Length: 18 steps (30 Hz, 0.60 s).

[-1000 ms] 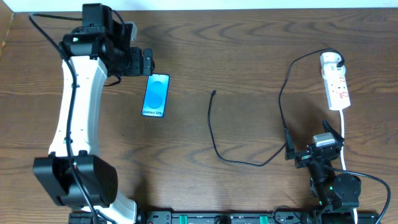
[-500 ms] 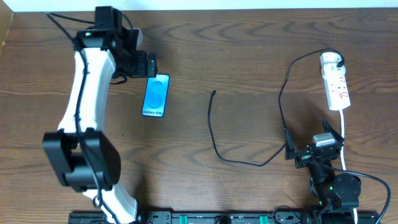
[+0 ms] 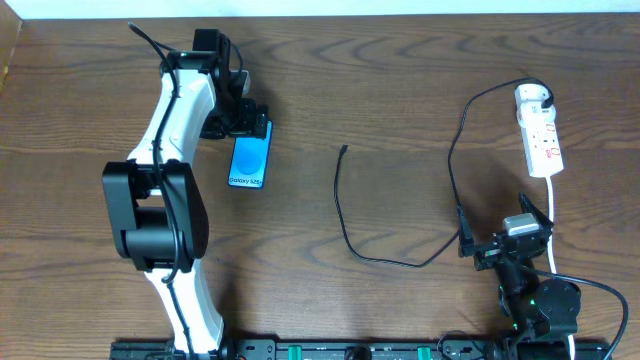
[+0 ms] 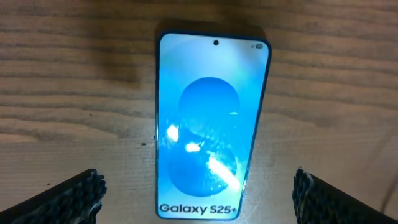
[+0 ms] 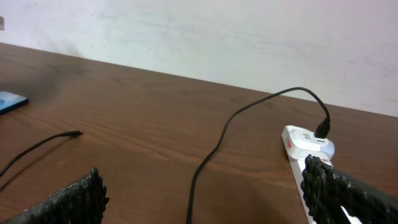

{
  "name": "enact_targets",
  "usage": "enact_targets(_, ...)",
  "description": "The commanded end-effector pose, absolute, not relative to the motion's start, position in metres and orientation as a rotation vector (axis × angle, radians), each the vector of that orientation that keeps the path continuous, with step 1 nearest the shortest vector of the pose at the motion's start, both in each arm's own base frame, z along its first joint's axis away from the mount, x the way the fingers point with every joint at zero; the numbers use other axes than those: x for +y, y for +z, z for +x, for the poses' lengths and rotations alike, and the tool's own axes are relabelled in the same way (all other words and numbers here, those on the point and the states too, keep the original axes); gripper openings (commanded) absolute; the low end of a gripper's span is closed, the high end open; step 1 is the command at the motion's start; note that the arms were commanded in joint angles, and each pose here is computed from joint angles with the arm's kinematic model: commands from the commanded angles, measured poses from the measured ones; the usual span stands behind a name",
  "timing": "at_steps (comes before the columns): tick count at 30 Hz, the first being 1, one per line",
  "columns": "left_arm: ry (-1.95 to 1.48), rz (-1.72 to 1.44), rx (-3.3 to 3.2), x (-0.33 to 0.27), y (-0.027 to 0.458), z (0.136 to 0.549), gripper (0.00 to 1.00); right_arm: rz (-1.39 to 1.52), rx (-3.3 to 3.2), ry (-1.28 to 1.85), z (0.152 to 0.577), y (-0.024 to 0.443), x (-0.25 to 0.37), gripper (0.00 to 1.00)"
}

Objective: Plug charger to phone and switch on socket
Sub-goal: 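Lower the left gripper onto the phone's top edge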

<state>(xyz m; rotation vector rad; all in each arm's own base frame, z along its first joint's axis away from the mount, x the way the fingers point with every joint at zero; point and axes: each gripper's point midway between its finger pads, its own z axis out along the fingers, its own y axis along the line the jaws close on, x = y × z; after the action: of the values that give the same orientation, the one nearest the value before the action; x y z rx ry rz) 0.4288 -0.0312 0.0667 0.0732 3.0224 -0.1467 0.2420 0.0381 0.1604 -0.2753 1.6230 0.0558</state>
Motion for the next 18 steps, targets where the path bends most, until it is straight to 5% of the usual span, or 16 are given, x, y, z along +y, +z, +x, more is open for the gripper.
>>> enact_targets(1, -0.129, 0.044, 3.040, -0.033, 0.057, 0.429, 0.98, -0.294, 1.618, 0.056, 0.241, 0.160, 0.041, 0.99)
enact_targets(18, -0.050, 0.069, 3.093, -0.032, 0.022, 0.429, 0.98, -0.294, 1.618, 0.056, 0.241, 0.160, 0.041, 0.99)
